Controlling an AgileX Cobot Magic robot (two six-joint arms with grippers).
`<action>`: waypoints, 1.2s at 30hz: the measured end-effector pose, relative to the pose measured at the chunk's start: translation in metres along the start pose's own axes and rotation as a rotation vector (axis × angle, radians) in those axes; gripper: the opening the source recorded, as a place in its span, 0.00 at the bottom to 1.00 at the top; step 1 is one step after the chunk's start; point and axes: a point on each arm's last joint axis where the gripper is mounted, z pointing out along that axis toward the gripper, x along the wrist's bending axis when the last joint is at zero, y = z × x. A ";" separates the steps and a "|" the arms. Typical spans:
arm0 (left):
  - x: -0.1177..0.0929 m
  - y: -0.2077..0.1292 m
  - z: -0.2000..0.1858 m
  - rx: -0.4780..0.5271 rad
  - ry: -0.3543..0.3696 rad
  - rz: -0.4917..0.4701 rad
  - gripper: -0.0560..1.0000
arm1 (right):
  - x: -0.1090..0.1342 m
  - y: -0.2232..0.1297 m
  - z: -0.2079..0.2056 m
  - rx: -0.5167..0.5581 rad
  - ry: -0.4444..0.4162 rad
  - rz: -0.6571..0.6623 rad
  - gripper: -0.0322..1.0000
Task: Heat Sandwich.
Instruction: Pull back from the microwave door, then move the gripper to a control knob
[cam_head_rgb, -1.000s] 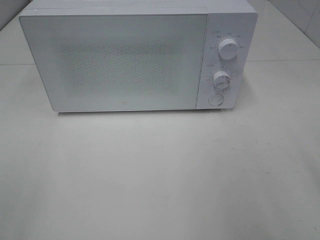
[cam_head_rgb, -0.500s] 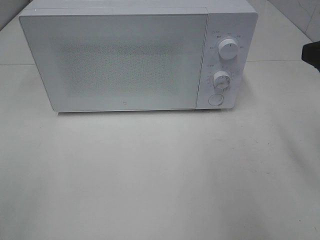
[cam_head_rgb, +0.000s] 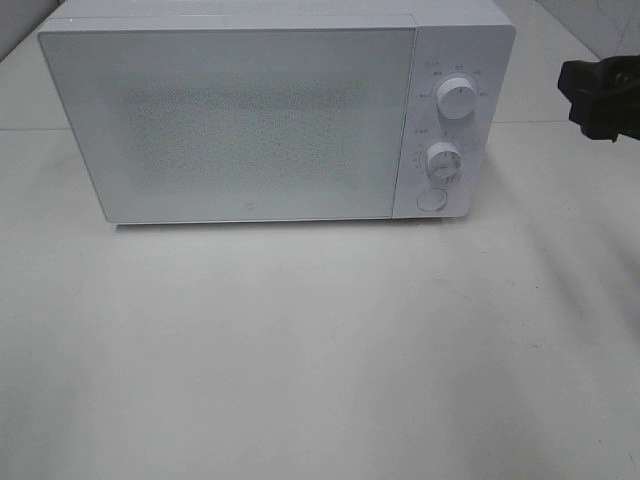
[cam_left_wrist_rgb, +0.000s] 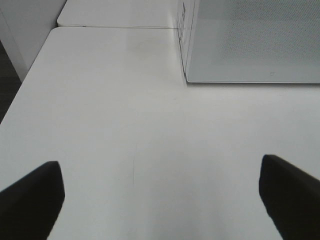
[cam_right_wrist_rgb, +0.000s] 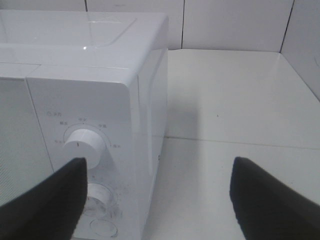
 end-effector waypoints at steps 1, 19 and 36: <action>0.000 0.000 0.000 0.000 0.000 0.000 0.99 | -0.001 -0.002 0.000 -0.018 -0.009 0.011 0.77; 0.000 0.000 0.000 0.000 0.000 0.000 0.99 | 0.035 -0.053 0.019 -0.054 -0.065 -0.017 0.77; 0.000 0.000 0.000 -0.001 0.000 0.000 0.99 | 0.069 -0.098 0.030 0.007 -0.069 -0.059 0.77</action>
